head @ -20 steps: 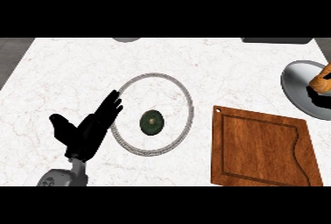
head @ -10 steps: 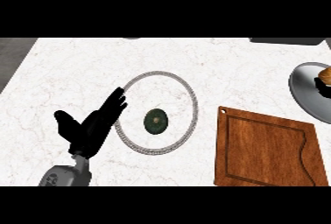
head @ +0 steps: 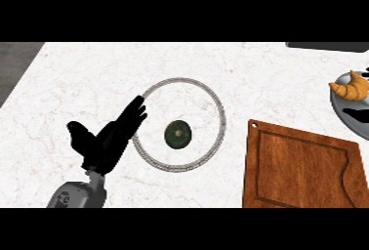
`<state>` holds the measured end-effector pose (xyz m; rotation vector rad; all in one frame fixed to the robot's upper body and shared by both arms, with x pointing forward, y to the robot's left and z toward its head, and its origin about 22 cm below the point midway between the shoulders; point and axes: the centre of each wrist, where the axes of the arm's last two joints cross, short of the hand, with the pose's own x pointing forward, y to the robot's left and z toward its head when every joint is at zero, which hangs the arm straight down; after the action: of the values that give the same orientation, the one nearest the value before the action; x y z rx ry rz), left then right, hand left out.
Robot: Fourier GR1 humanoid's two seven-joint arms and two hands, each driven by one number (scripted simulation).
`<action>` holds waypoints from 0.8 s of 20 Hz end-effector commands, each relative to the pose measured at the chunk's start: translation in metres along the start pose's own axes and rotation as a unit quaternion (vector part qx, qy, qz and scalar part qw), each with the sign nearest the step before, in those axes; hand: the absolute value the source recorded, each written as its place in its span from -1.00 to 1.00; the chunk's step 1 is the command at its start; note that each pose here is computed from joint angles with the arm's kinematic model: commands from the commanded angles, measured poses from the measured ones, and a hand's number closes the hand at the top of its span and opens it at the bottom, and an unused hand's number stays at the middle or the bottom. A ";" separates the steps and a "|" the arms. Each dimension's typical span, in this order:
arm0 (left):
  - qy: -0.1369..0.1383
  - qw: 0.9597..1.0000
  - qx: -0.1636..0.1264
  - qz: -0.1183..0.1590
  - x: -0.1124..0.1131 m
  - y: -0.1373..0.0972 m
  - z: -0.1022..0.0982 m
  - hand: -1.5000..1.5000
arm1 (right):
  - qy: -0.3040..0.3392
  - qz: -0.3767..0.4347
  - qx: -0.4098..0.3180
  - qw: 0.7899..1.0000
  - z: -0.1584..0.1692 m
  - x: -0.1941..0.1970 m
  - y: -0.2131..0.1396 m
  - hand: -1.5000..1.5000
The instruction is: Pick the croissant from the cutting board and place it in the pan
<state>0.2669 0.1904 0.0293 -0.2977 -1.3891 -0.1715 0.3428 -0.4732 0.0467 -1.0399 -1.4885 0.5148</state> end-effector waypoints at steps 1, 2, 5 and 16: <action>-0.006 1.000 0.005 -0.002 -0.003 0.008 0.000 0.00 | -0.015 -0.074 -0.001 0.997 -0.007 0.007 -0.001 -1.00; -0.003 1.000 0.007 0.006 -0.010 0.005 0.002 0.00 | -0.024 -0.109 0.001 0.994 -0.006 0.006 0.001 -1.00; 0.010 1.000 0.007 0.008 -0.012 0.004 0.001 0.00 | -0.043 -0.200 -0.030 0.978 -0.011 0.010 -0.003 -1.00; 0.001 1.000 0.013 0.002 -0.004 0.002 0.002 0.00 | 0.001 -0.318 0.069 0.945 0.027 -0.043 -0.048 -1.00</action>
<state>0.2638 0.1990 0.0234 -0.2770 -1.3875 -0.1497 0.3160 -0.5131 0.0605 -0.5068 -1.6690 0.1253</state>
